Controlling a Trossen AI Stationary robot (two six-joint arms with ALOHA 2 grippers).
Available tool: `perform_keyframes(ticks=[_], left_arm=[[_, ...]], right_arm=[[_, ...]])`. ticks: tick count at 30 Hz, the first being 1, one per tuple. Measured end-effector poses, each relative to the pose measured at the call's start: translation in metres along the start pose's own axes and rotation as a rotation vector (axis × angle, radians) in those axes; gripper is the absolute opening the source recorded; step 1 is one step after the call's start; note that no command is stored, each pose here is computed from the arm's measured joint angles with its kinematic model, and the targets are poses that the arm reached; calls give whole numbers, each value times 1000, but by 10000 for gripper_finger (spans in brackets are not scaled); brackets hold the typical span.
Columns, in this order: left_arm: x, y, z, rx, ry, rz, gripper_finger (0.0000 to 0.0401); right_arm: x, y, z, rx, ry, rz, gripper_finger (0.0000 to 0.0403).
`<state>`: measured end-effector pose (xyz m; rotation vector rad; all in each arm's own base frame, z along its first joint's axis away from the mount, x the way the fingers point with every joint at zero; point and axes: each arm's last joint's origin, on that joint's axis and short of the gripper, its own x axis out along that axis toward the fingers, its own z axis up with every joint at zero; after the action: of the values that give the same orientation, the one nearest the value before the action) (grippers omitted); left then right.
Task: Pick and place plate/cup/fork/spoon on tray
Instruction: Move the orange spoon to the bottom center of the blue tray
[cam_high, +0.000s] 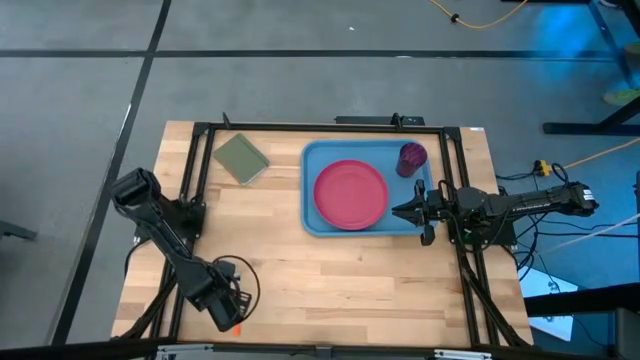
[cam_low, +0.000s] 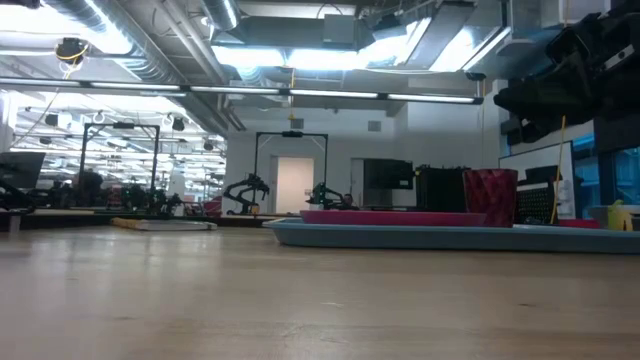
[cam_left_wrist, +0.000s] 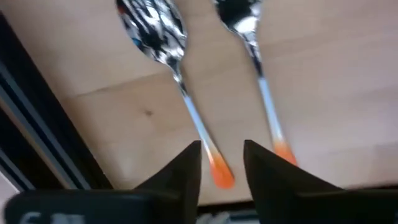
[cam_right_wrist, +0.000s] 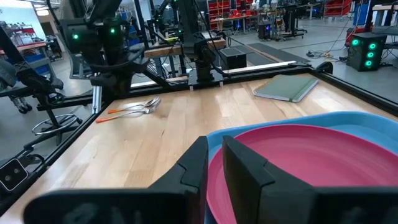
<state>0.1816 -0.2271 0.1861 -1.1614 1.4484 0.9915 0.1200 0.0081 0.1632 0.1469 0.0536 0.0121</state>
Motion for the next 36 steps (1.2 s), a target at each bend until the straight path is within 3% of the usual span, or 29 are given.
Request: perform_keyframes(ticks=[7, 36], left_arm=[[20, -4, 1, -29, -48, 64, 157], [28, -6, 2, -31, -82, 78, 153]], right_arm=[[0, 0, 0, 1, 0, 0, 53], [0, 0, 0, 0, 0, 0, 53]])
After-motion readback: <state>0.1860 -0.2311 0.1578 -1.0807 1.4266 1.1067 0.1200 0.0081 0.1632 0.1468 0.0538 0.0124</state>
